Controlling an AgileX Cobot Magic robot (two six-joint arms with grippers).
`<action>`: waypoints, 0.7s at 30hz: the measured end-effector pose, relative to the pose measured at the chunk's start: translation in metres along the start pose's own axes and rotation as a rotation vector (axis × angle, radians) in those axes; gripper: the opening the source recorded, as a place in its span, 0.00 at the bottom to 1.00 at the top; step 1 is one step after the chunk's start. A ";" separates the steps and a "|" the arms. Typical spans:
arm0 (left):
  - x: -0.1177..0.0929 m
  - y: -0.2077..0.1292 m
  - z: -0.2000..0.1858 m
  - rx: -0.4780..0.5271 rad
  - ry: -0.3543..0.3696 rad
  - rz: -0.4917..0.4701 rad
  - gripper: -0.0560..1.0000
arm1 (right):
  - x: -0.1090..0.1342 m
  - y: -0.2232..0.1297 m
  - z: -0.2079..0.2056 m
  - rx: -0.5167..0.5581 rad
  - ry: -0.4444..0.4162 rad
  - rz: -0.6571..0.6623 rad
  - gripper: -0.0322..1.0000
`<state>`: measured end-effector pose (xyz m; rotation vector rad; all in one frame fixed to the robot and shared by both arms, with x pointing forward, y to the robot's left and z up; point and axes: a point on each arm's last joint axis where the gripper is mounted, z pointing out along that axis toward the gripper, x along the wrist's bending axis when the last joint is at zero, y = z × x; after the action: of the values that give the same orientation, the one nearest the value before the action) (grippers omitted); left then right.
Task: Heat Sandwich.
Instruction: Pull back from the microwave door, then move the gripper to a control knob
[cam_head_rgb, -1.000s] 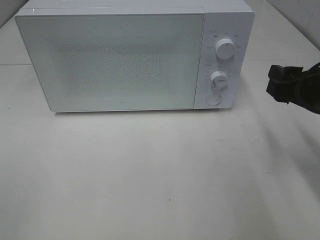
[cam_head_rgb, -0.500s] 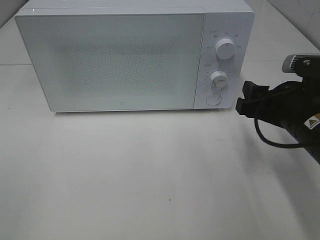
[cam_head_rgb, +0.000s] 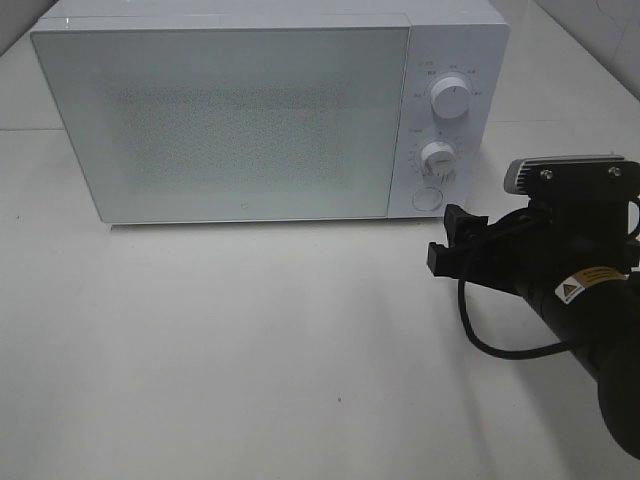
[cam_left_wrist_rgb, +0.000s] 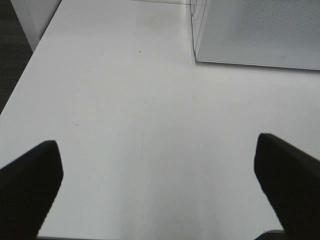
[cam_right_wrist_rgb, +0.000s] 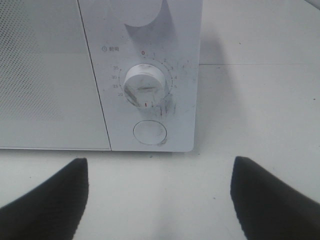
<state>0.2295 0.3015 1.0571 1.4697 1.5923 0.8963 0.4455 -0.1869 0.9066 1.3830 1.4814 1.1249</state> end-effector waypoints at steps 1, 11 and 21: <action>0.000 0.000 0.000 0.000 0.000 0.000 0.99 | 0.001 0.000 -0.001 0.001 -0.001 0.002 0.76; 0.000 0.000 0.000 0.000 0.000 0.000 0.99 | 0.007 0.005 0.004 -0.021 -0.005 0.020 0.76; 0.000 0.000 0.000 0.000 0.000 -0.001 0.99 | 0.019 0.004 0.021 -0.029 -0.009 0.005 0.76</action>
<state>0.2295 0.3015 1.0571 1.4688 1.5929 0.8957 0.4656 -0.1660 0.9051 1.3712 1.4510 1.1373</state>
